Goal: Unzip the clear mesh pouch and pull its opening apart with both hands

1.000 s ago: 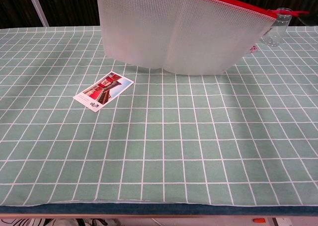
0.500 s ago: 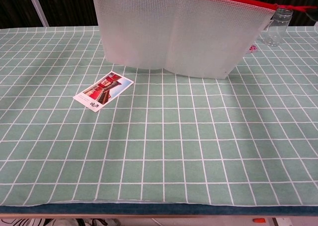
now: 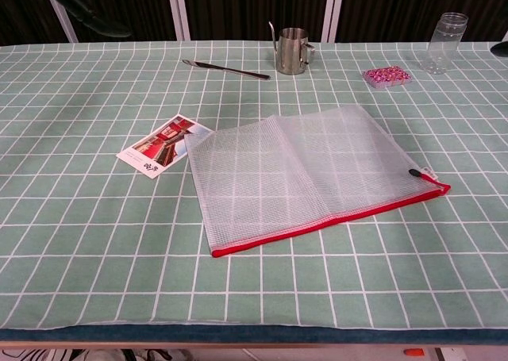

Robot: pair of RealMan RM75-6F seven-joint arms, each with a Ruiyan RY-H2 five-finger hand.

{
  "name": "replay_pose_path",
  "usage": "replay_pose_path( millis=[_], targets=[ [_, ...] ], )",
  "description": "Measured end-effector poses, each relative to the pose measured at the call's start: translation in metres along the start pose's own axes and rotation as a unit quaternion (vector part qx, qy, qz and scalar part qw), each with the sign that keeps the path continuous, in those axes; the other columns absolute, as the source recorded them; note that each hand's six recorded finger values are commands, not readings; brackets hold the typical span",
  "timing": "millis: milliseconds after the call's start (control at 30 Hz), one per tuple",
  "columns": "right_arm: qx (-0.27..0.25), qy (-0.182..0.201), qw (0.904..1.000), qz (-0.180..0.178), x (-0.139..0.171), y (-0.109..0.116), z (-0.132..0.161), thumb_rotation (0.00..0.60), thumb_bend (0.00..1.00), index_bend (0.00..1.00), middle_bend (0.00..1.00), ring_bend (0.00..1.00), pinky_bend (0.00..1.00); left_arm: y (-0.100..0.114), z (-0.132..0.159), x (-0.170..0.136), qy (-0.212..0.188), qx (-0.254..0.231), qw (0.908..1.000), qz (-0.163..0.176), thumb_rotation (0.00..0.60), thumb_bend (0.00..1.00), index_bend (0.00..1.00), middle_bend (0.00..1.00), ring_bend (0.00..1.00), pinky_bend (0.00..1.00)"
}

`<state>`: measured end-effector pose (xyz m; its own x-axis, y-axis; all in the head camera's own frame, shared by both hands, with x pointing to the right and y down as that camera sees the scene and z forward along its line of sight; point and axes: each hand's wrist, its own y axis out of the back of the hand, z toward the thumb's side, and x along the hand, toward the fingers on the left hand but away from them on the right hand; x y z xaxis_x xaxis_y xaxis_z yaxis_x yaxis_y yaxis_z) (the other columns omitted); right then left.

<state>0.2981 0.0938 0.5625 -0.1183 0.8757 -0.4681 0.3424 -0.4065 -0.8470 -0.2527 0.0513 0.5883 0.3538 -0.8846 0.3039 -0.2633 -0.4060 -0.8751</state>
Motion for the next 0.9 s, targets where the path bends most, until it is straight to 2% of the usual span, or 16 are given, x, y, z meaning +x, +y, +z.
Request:
replay_pose_path(
  millis=[133,267,400,600,900],
  targets=[
    [0.008,-0.001,1.0,0.002,0.006,0.003,-0.008,0.6,0.23,0.0,0.17,0.14,0.28,0.001,-0.014,-0.018,0.011,0.01,0.9998,-0.011,0.6,0.1,0.22,0.0,0.0,0.0],
    [0.032,0.005,0.9995,0.004,0.015,0.005,-0.018,0.6,0.17,0.0,0.09,0.09,0.26,0.005,-0.035,-0.043,0.03,0.027,0.9991,-0.016,0.6,0.06,0.1,0.0,0.0,0.0],
    [0.068,0.018,0.9975,-0.002,0.025,0.008,-0.031,0.6,0.12,0.0,0.01,0.02,0.24,0.01,-0.062,-0.078,0.054,0.065,0.9962,-0.02,0.6,0.04,0.03,0.0,0.0,0.0],
    [0.125,0.032,0.9915,-0.02,0.048,0.014,-0.065,0.6,0.1,0.0,0.0,0.0,0.22,0.016,-0.105,-0.137,0.105,0.101,0.9891,-0.022,0.6,0.04,0.0,0.0,0.0,0.0],
    [0.163,0.026,0.9842,-0.065,0.082,0.028,-0.134,0.6,0.1,0.0,0.0,0.0,0.22,0.036,-0.154,-0.209,0.153,0.129,0.9798,0.012,0.6,0.04,0.0,0.0,0.0,0.0]
  ],
)
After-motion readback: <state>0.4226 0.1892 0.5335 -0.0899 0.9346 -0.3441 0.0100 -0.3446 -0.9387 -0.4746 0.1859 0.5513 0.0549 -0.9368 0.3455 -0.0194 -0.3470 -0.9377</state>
